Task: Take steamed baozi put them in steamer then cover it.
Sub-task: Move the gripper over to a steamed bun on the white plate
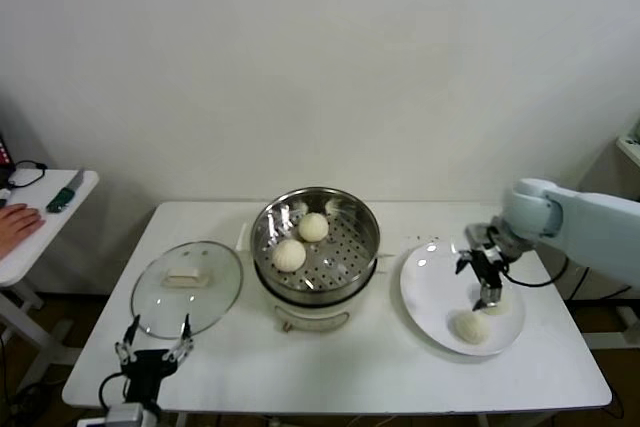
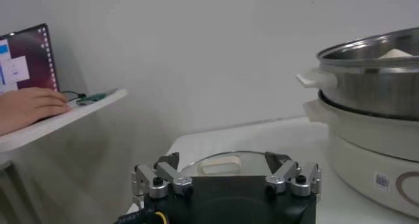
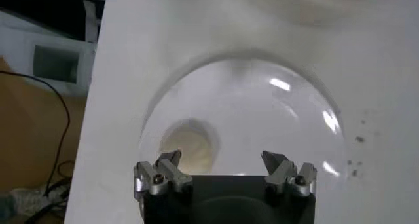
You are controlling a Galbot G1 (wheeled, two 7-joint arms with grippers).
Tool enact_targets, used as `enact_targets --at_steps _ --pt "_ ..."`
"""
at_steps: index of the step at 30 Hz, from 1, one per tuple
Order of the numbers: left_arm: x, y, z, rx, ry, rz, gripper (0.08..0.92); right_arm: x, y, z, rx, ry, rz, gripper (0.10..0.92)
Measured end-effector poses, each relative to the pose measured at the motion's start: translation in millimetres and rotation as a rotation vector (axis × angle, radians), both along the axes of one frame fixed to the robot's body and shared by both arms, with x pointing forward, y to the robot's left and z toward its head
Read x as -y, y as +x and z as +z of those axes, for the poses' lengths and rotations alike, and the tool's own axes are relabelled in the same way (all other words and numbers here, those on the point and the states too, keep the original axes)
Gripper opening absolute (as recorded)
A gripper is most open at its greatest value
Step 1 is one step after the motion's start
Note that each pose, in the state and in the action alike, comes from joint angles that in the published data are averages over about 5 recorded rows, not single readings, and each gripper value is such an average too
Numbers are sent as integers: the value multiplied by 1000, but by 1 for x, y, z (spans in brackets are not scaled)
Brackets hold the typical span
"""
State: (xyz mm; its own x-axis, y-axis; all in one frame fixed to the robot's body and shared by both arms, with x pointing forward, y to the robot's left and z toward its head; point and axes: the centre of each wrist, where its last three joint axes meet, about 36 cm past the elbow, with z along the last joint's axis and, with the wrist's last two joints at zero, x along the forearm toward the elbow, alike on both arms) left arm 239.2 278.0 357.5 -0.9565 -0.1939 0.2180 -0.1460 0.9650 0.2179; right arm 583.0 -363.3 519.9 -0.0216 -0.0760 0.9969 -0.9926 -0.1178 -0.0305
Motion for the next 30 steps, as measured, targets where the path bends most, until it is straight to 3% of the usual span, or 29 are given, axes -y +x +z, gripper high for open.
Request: enact_targets --at_steps 11,23,30 --pt "0 -2 -3 -10 9 8 823 13 -13 -45 -44 -28 -11 823" --pt "-1 -2 -7 -21 13 13 823 8 -7 -64 -59 -36 -6 823" --pt "-2 -1 -8 -21 14 15 823 3 -3 -71 -72 -39 5 774"
